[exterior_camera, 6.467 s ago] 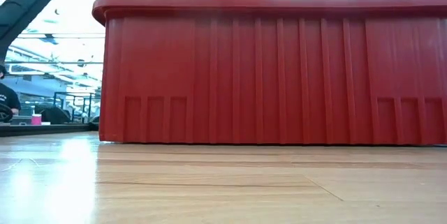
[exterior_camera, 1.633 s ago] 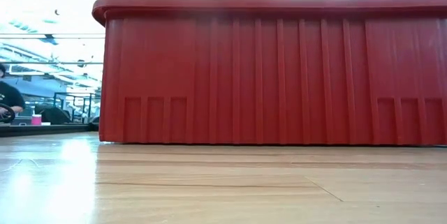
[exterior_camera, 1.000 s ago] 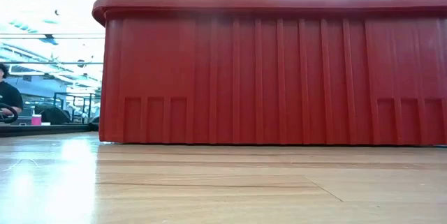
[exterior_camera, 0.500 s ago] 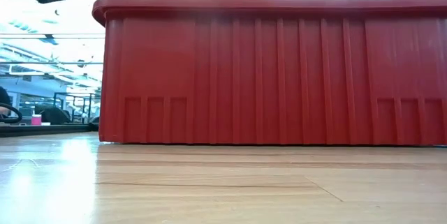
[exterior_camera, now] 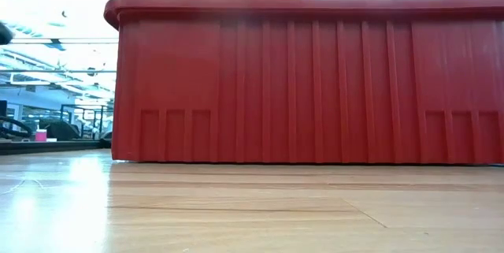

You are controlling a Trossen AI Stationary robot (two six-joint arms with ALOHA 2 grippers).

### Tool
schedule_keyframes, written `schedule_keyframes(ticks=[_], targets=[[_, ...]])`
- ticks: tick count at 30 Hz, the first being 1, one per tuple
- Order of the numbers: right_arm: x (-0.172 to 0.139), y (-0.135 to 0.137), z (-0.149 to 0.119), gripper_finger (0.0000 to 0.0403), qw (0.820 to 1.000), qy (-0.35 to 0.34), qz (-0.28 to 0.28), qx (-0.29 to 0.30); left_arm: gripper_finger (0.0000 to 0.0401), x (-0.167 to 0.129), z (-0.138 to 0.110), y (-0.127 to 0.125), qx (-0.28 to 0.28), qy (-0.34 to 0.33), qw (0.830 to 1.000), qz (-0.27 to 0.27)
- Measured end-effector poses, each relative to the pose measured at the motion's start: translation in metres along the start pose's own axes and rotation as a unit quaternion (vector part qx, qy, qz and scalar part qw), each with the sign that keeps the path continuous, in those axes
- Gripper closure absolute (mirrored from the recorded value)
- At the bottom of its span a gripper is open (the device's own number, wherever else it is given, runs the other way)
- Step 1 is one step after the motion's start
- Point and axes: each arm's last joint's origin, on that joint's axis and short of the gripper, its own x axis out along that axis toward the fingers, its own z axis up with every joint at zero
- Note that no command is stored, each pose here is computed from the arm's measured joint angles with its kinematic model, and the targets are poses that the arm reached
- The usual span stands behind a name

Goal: Pick and place slides into bin
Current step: Put the black slipper into the red bin

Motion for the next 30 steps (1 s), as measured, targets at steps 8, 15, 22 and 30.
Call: schedule_keyframes(ticks=[8, 15, 22, 30], targets=[[0.0, 0.0, 0.0, 0.0403, 1.0, -0.001, 0.0, -0.003, 0.0321, 0.037, -0.009, -0.009, -0.002, 0.002, 0.996, -0.092], [0.0, 0.0, 0.0, 0.0403, 1.0, -0.002, 0.0, 0.001, 0.0213, 0.062, -0.025, 0.009, -0.112, 0.03, 0.99, -0.086], [0.0, 0.0, 0.0, 0.0403, 1.0, -0.002, 0.0, 0.017, 0.0124, 0.073, -0.028, 0.019, -0.16, 0.023, 0.982, -0.097], [0.0, 0.0, 0.0, 0.0403, 1.0, -0.002, 0.0, 0.019, 0.0092, 0.08, -0.035, 0.032, -0.202, 0.026, 0.977, -0.065]])
